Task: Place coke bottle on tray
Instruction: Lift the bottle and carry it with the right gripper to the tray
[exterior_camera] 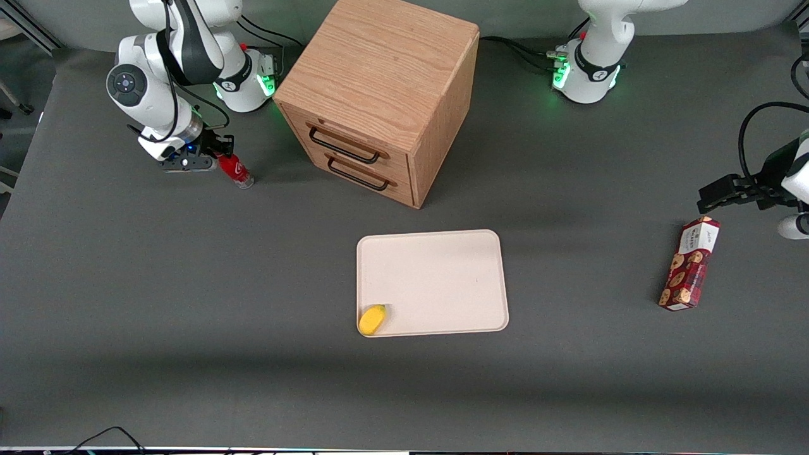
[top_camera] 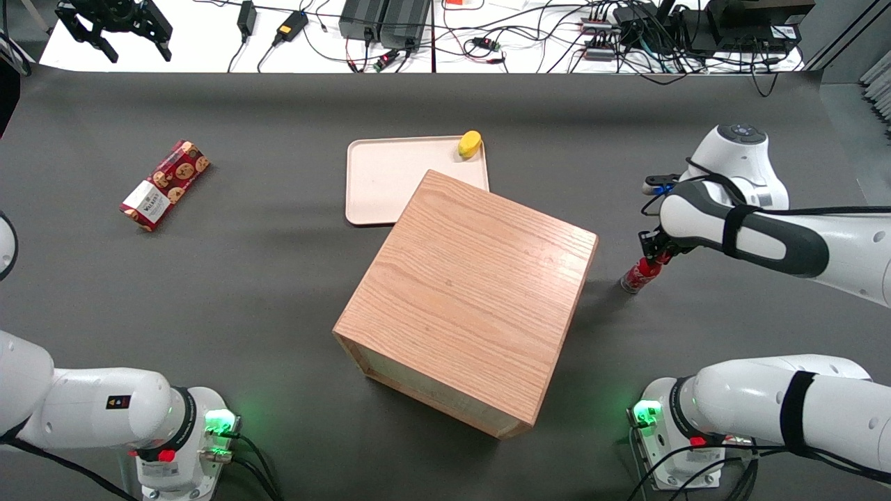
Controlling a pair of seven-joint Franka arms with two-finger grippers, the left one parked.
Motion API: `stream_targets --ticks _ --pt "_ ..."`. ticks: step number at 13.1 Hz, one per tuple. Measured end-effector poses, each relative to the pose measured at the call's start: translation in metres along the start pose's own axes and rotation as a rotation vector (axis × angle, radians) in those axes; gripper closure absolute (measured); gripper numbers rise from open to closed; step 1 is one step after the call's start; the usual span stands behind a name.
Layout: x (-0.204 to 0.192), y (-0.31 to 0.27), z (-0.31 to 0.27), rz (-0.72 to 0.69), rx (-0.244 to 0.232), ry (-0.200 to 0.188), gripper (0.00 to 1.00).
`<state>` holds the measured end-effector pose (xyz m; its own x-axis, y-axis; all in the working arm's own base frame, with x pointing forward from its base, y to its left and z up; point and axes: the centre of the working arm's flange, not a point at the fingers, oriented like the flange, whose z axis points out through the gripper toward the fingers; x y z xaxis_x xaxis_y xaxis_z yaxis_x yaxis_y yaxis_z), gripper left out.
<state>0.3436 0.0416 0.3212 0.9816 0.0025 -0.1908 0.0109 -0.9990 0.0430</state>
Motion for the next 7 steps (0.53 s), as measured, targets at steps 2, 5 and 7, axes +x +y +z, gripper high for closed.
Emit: stream_targets --ticks 2,5,7 --pt "0.015 -0.003 -0.035 -0.002 0.002 0.001 0.67" --pt "0.050 -0.008 -0.117 -0.008 0.010 0.017 0.67" --pt "0.076 -0.013 -0.173 -0.009 0.018 0.023 0.67"
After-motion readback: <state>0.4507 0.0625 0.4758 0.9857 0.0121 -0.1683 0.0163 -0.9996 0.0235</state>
